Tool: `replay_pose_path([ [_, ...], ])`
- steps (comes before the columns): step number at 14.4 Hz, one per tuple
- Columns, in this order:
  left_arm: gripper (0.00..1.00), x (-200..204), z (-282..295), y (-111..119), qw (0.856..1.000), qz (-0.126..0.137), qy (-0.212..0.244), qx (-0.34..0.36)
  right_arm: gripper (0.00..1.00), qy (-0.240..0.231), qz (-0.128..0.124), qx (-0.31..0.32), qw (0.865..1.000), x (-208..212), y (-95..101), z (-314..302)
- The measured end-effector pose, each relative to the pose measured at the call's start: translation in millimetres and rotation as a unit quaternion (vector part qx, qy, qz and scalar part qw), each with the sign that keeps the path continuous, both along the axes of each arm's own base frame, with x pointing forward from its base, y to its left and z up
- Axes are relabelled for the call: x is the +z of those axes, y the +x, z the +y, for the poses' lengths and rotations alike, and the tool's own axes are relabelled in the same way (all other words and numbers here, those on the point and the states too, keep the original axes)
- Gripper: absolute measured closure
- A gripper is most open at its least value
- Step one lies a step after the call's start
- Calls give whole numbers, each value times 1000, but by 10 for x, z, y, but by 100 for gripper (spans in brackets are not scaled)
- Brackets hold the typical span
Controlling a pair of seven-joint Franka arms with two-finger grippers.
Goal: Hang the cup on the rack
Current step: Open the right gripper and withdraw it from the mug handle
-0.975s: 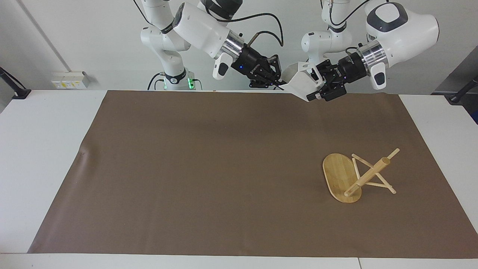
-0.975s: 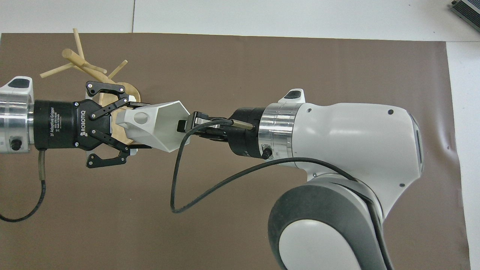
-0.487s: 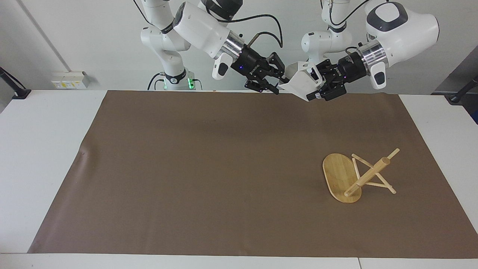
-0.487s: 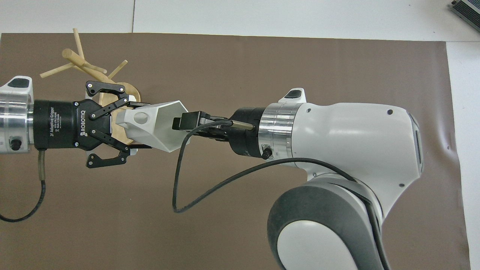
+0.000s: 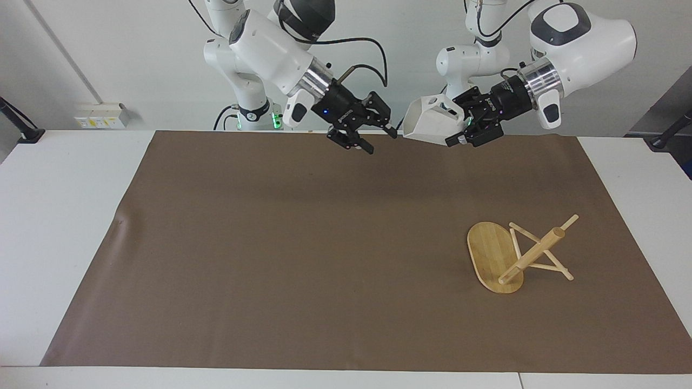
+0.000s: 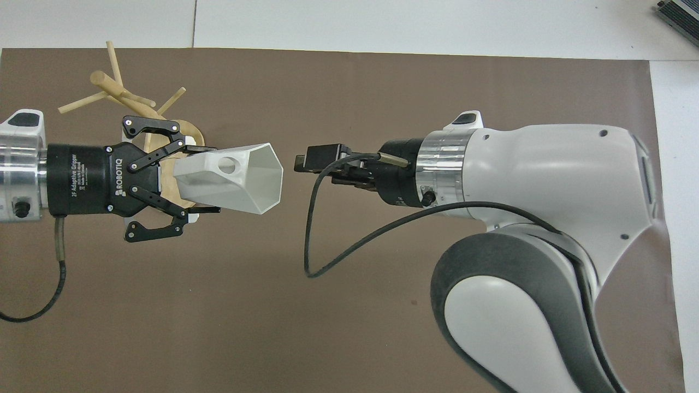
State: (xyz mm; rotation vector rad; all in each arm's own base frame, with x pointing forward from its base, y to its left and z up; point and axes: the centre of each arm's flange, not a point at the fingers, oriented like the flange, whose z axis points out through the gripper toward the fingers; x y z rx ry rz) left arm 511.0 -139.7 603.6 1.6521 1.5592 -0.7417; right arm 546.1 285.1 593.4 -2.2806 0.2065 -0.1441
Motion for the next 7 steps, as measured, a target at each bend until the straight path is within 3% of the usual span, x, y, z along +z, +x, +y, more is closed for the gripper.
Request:
replay_pose_path([
  [1,25,-23,11,12,1000,-4,9,5,3,-4,6,-2,1000,18,29,-123],
  [2,25,-51,12,21,1000,-8,20,9,0,-7,9,-2,1000,59,29,-214],
  [5,25,-122,15,30,999,6,36,28,0,-22,10,3,1000,231,-58,-395],
  [7,25,-150,61,50,996,34,58,63,0,-82,6,6,997,201,-38,-639],
])
